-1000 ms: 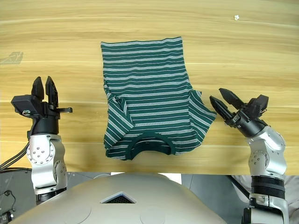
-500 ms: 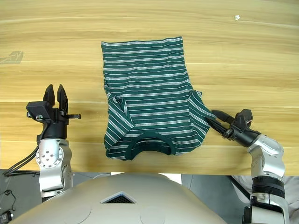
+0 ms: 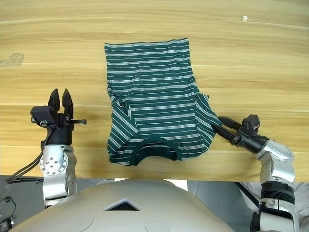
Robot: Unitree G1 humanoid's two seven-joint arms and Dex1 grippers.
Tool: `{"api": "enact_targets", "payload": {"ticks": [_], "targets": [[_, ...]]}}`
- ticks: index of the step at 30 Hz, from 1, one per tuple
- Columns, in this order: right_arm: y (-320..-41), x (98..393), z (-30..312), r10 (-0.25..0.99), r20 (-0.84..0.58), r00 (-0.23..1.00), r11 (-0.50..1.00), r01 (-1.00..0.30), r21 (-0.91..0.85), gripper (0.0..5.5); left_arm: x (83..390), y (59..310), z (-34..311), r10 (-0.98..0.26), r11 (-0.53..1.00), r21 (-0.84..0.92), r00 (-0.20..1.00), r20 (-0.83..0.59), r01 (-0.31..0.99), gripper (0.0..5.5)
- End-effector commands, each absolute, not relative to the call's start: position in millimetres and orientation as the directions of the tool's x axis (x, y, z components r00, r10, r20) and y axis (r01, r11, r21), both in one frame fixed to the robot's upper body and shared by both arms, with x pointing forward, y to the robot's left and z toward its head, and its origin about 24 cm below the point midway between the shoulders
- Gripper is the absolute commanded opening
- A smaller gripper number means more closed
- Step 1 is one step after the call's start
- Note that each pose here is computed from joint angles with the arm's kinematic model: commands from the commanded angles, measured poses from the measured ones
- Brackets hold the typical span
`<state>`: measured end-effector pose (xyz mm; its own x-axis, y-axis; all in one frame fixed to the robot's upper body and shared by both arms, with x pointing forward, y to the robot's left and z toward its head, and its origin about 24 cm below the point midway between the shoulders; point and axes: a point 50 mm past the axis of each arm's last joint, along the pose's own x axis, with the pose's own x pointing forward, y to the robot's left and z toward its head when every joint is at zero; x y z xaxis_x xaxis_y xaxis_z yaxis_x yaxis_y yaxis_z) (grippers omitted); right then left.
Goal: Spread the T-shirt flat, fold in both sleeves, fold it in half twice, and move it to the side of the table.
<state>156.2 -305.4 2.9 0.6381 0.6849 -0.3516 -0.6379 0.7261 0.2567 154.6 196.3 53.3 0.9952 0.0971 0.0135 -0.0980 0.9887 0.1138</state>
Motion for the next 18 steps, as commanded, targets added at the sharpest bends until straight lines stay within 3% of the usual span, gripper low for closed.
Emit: {"api": "enact_targets", "payload": {"ticks": [1, 10, 18], "targets": [[-307.4, 160.1, 6.1, 0.685, -0.362, 0.632, 0.723, -0.65, 0.233, 1.54, 153.3, 194.4, 49.6, 0.1, 0.988, 0.117, 0.995, 0.001, -0.099, 1.24], [-304.9, 161.3, 7.3, 0.702, -0.358, 0.615, 0.705, -0.671, 0.228, 0.04, 153.4, 193.1, 49.4, 0.094, 0.989, 0.116, 0.996, 0.0, -0.093, 1.24], [-298.7, 171.4, 21.6, 0.729, -0.278, 0.625, 0.681, -0.702, 0.208, 0.04, 156.0, 192.9, 49.0, 0.087, 0.989, 0.12, 0.996, 0.001, -0.086, 1.24]]}}
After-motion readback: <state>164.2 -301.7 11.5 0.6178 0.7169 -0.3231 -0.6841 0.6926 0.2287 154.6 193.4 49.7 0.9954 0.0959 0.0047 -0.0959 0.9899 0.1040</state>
